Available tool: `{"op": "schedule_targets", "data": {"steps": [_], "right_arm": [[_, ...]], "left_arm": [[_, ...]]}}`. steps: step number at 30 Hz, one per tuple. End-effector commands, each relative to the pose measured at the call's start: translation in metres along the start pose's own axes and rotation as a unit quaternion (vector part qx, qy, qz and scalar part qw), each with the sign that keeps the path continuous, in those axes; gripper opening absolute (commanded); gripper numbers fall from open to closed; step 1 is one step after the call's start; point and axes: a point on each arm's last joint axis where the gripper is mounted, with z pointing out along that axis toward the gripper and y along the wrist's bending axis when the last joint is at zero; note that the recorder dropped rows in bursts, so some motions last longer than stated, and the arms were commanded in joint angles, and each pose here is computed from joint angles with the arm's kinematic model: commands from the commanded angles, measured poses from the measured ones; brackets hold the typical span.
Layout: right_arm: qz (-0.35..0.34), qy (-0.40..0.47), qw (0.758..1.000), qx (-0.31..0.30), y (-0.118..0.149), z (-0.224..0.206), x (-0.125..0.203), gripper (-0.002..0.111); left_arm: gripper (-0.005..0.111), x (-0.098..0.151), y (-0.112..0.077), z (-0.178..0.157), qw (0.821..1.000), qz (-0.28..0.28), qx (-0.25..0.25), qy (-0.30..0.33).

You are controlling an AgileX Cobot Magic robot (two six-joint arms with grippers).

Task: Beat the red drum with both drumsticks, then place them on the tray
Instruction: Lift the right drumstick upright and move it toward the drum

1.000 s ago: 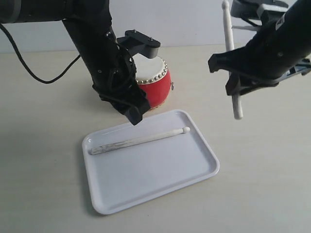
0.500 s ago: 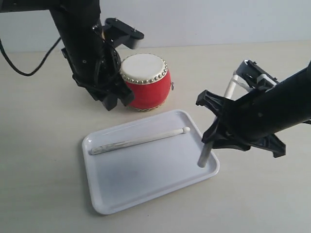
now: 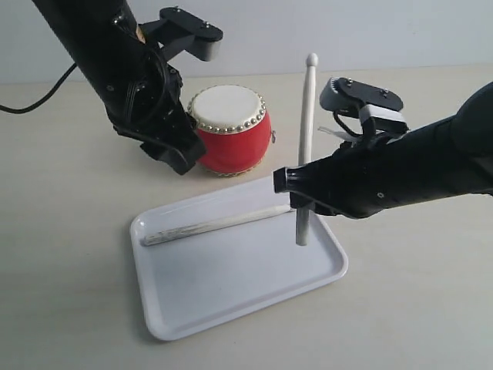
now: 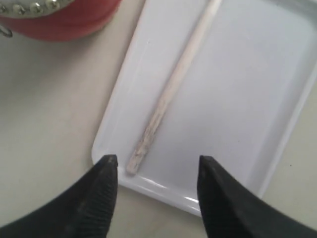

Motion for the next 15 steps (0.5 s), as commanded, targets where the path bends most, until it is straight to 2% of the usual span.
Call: {"op": "schedule_targets", "data": {"steps": [1, 4, 6, 7, 10, 12, 13, 15], "right_arm": [[-0.094, -0.041, 0.994, 0.023, -0.002, -0.003, -0.008, 0.0], [-0.174, -0.057, 0.982, 0.04, -0.004, -0.003, -0.011, 0.0], [-0.22, -0.055, 0.973, 0.043, -0.004, -0.003, -0.011, 0.0], [-0.233, -0.056, 0.97, 0.044, -0.004, -0.003, -0.012, 0.0], [-0.247, -0.057, 0.966, 0.046, -0.005, -0.003, -0.012, 0.0], [-0.225, -0.062, 0.972, 0.034, -0.001, -0.004, -0.016, 0.0], [-0.213, -0.063, 0.975, 0.017, 0.005, -0.005, -0.02, 0.0], [-0.206, -0.065, 0.976, -0.025, 0.018, -0.009, -0.029, 0.0]], "left_arm": [[0.051, 0.001, 0.011, -0.012, 0.998, -0.004, 0.014, -0.053], [0.051, 0.001, 0.025, -0.022, 0.99, -0.013, 0.084, -0.112], [0.051, 0.002, 0.035, -0.028, 0.977, -0.014, 0.141, -0.161], [0.051, 0.003, 0.042, -0.033, 0.964, -0.018, 0.18, -0.193], [0.051, 0.008, 0.048, -0.034, 0.933, -0.002, 0.239, -0.268], [0.051, 0.01, 0.047, -0.032, 0.906, 0.015, 0.278, -0.318], [0.051, 0.012, 0.045, -0.029, 0.897, 0.031, 0.285, -0.335], [0.051, 0.015, 0.043, -0.024, 0.891, 0.043, 0.288, -0.347]]}}
